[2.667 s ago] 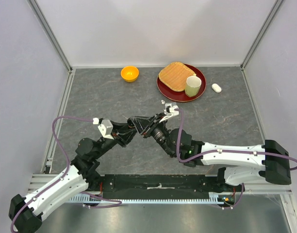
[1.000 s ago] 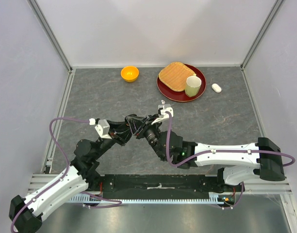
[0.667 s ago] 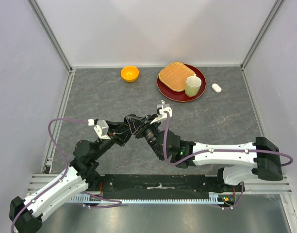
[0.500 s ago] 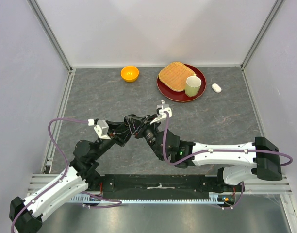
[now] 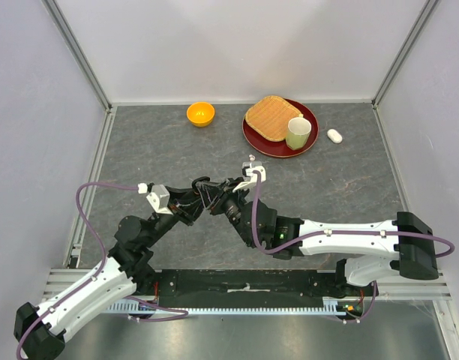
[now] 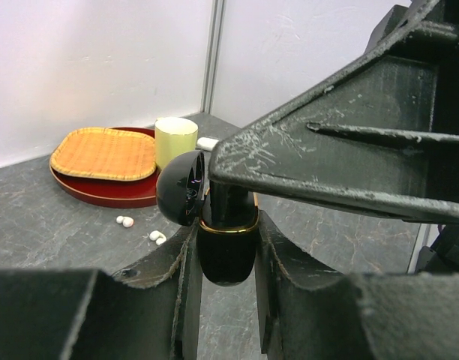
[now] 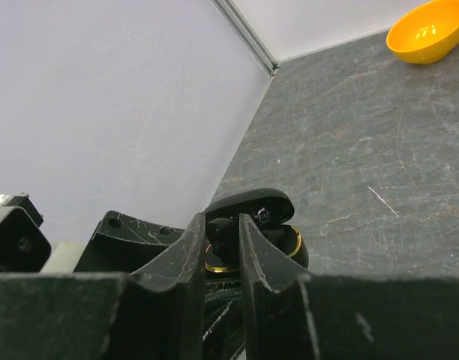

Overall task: Insert the wireless bluetooth earbuds into the charging case
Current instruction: Place the earbud in the charging case.

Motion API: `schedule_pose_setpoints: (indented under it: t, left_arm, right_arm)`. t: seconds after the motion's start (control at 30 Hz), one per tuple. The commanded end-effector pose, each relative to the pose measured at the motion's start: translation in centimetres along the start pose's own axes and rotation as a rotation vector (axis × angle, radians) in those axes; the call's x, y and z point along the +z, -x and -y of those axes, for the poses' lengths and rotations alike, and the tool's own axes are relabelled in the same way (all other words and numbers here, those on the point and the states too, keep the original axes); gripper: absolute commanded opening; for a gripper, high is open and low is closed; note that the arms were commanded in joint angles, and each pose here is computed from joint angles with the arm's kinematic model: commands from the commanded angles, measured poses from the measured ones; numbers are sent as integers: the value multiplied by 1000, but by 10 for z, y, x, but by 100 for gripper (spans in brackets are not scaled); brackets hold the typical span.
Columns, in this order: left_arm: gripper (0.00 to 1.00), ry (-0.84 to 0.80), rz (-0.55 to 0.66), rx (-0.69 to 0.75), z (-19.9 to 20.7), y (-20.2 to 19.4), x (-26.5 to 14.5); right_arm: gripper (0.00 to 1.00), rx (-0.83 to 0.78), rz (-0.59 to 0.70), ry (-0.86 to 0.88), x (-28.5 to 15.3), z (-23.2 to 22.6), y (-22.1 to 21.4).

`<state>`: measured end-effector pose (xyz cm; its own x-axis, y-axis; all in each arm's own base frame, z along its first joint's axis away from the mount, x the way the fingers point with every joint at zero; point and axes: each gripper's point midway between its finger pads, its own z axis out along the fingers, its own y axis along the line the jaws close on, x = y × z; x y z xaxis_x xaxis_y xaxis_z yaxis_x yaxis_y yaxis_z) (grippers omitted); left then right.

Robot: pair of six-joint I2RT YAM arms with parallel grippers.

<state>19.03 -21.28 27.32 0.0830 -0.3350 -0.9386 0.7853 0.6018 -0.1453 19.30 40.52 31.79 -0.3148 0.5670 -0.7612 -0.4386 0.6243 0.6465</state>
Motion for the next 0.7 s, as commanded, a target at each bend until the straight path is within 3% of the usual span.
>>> schedule_pose_setpoints:
  t: [0.0,0.1,0.2,0.23,0.3,0.33,0.4,0.53,0.67]
  left_arm:
    - [2,26,127,54,-4,36,5]
    - [2,24,131,59,-3,37,4]
    - [2,22,130,62,-3,37,4]
    - [2,20,128,63,-3,37,4]
    - [2,13,124,63,-1,36,5]
    - [2,4,118,63,0,34,5]
    - [2,1,111,62,0,33,5]
    - [2,-18,91,58,3,28,5]
    - [2,-26,69,55,5,23,5]
  right_arm:
    - [0,-75,-73,-18,-6,9,-16]
    - [0,-98,-80,-32,-6,11,-17]
    - [8,-107,-77,-43,-5,12,-15]
    - [17,-109,-75,-43,-5,11,-13]
    - [25,-104,-70,-39,-5,9,-11]
    - [35,-104,-64,-34,-5,7,-7]
    - [42,-103,-63,-25,-6,3,-3]
    - [70,-109,-42,45,-8,-16,17]
    - [88,-99,12,113,-12,-35,44]
